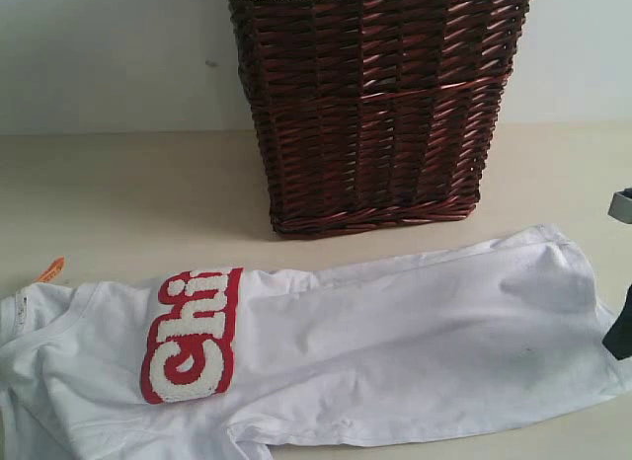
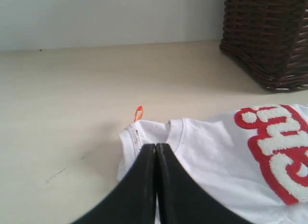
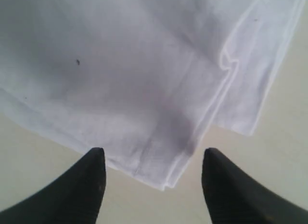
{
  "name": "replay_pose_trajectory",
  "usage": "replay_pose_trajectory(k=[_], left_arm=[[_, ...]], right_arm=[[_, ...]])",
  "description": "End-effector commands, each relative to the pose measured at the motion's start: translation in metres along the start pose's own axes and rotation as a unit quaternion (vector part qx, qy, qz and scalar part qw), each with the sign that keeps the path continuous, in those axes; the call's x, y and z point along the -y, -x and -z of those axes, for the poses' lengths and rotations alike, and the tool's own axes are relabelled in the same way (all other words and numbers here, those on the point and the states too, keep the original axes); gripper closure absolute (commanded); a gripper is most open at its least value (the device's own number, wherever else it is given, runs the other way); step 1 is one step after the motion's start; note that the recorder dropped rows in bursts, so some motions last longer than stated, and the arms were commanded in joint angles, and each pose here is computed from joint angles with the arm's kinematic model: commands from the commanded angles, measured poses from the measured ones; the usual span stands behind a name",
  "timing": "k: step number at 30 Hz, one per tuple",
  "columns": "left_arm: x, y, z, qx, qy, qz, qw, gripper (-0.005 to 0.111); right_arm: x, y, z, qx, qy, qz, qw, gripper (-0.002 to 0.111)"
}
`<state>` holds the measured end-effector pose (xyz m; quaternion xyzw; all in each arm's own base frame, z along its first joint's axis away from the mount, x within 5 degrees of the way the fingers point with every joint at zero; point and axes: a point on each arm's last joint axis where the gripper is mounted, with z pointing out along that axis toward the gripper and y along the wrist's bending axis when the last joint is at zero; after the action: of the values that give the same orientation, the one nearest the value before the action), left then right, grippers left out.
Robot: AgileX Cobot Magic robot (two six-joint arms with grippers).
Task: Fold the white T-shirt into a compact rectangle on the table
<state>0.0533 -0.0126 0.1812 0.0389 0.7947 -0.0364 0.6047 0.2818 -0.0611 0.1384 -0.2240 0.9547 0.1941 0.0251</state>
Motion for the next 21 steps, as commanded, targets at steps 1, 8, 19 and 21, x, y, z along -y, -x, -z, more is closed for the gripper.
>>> replay_pose_trajectory(k=[1, 8, 19, 21], left_arm=[[0.000, 0.001, 0.000, 0.004, -0.003, 0.000, 1.000, 0.107], [0.000, 0.001, 0.000, 0.004, -0.003, 0.000, 1.000, 0.107], [0.000, 0.001, 0.000, 0.004, -0.003, 0.000, 1.000, 0.107], [0.000, 0.001, 0.000, 0.004, -0.003, 0.000, 1.000, 0.107]], right_arm=[[0.002, 0.001, -0.005, 0.004, 0.019, -0.008, 1.000, 0.050], [0.004, -0.004, -0.022, -0.031, 0.069, -0.022, 0.997, 0.055], [-0.005, -0.001, 0.004, -0.005, 0.026, -0.001, 1.000, 0.057], [-0.004, -0.002, 0.009, -0.007, 0.002, -0.007, 1.000, 0.057]])
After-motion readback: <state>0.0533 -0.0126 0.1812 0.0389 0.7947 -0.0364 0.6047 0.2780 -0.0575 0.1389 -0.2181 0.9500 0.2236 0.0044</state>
